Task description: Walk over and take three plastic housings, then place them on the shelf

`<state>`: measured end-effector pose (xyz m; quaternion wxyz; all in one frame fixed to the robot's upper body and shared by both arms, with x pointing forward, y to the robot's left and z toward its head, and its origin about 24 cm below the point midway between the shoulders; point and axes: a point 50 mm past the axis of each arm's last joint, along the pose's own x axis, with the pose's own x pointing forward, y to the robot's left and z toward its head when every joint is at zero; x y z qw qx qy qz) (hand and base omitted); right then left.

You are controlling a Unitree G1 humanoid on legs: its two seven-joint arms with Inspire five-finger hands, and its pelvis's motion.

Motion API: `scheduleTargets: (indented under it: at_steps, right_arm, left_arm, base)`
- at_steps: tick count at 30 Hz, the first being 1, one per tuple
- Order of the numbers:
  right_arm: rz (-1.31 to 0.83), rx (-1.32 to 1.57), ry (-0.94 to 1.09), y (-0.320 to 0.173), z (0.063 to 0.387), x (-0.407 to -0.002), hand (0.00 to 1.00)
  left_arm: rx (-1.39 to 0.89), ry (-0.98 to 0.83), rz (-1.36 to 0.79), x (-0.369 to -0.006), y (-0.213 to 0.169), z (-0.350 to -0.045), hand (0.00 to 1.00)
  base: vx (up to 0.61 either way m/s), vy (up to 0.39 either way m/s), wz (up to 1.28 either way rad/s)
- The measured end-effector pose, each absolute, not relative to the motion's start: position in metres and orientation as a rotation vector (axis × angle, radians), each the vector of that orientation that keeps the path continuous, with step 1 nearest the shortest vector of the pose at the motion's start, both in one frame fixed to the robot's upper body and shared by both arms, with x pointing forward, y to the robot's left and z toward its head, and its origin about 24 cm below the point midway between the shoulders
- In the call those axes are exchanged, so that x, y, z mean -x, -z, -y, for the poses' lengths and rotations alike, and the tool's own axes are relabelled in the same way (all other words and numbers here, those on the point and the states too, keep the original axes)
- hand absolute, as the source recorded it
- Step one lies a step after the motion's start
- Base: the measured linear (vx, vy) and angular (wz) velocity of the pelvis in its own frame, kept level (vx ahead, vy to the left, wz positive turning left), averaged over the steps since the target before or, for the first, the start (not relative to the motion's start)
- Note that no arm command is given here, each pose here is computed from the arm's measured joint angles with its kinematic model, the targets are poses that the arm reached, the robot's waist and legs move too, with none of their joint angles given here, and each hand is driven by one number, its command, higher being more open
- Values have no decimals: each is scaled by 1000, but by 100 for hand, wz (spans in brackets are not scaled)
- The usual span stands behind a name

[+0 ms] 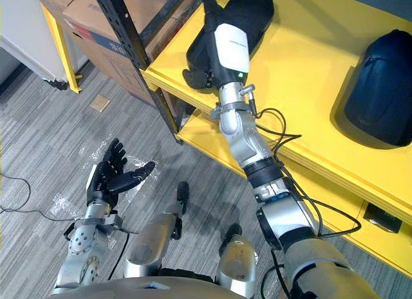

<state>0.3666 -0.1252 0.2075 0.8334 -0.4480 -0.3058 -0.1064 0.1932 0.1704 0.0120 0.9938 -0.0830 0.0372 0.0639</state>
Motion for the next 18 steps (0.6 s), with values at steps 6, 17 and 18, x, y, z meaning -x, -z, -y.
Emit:
scheduleTargets:
  at_steps: [6, 17, 18]
  right_arm:
    - [633, 949, 221, -206, 127, -368, 100]
    - [650, 948, 206, -205, 127, -368, 100]
    - [661, 945, 200, -205, 126, -367, 100]
  left_arm:
    - [168, -120, -71, -194, -13, -169, 100]
    - [168, -108, -72, -194, -13, -168, 100]
    - [169, -105, -72, -194, -12, -167, 100]
  base:
    - [31, -32, -3]
    - [16, -12, -2]
    - [39, -24, -3]
